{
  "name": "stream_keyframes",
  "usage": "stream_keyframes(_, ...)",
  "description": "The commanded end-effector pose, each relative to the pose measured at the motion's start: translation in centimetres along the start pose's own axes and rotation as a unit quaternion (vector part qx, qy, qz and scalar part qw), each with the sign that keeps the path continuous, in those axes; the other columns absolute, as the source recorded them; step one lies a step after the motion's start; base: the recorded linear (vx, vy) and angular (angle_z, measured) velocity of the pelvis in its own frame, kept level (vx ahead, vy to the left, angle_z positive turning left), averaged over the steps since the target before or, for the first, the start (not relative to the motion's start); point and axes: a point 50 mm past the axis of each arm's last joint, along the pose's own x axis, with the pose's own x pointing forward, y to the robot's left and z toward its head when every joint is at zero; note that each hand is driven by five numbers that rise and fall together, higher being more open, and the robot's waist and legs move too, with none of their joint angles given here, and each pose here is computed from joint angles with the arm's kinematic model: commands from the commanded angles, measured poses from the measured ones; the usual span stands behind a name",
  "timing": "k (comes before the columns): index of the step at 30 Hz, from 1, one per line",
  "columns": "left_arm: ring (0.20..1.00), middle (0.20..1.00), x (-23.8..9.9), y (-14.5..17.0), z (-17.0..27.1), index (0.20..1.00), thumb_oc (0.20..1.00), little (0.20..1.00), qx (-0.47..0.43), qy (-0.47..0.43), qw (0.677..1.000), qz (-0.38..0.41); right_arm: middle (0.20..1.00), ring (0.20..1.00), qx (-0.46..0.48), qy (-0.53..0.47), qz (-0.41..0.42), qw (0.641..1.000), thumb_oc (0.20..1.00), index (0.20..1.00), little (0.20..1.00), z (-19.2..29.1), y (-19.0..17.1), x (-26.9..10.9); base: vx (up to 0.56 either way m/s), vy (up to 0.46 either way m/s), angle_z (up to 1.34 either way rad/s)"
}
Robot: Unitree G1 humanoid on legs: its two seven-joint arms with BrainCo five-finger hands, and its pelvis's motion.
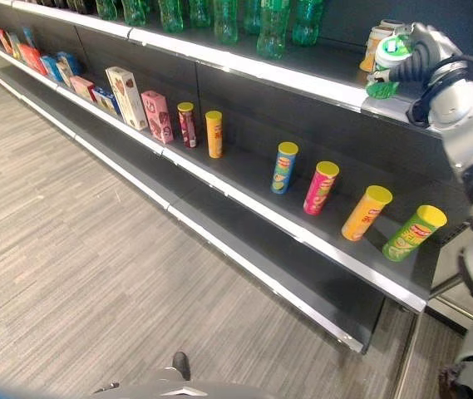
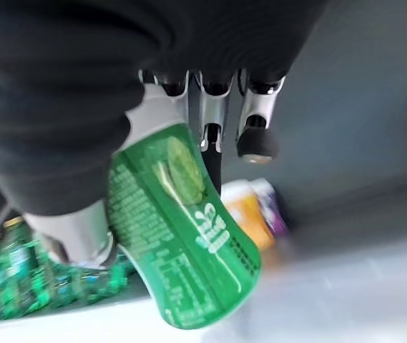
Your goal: Put the goods on the table back onto the shelves and tidy them up.
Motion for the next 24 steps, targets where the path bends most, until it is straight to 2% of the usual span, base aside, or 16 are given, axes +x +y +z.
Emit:
stream_keyframes(1,1.000,1.000,0.3,1.7,2.7,1.000,1.000,1.000,0.020,-0.040,0.999,0.020,0.200,0.200,0.030,-0.016,-0.085,0.996,0.200,0.200,0.200,2.8,-4.3,1.1,0.05,-0.052,0.06)
stream_keyframes(5,1.000,1.000,0.3,1.7,4.2,1.000,1.000,1.000,0.024,-0.065,0.997,0.018,0.200,0.200,0.027,0.020,-0.116,0.993,0.200,0.200,0.200,1.5,-5.4,1.0,0.03,-0.035,0.29)
stream_keyframes(14,1.000,1.000,0.2,1.6,2.7,1.000,1.000,1.000,0.031,-0.042,0.999,0.017,0.200,0.200,-0.013,0.046,-0.135,0.990,0.200,0.200,0.200,0.8,-6.9,0.7,0.05,-0.013,0.17)
stream_keyframes(24,1.000,1.000,0.2,1.4,3.1,1.000,1.000,1.000,0.035,-0.056,0.998,0.013,0.200,0.200,-0.047,0.063,-0.153,0.985,0.200,0.200,0.200,0.5,-8.4,0.5,0.02,0.002,0.01)
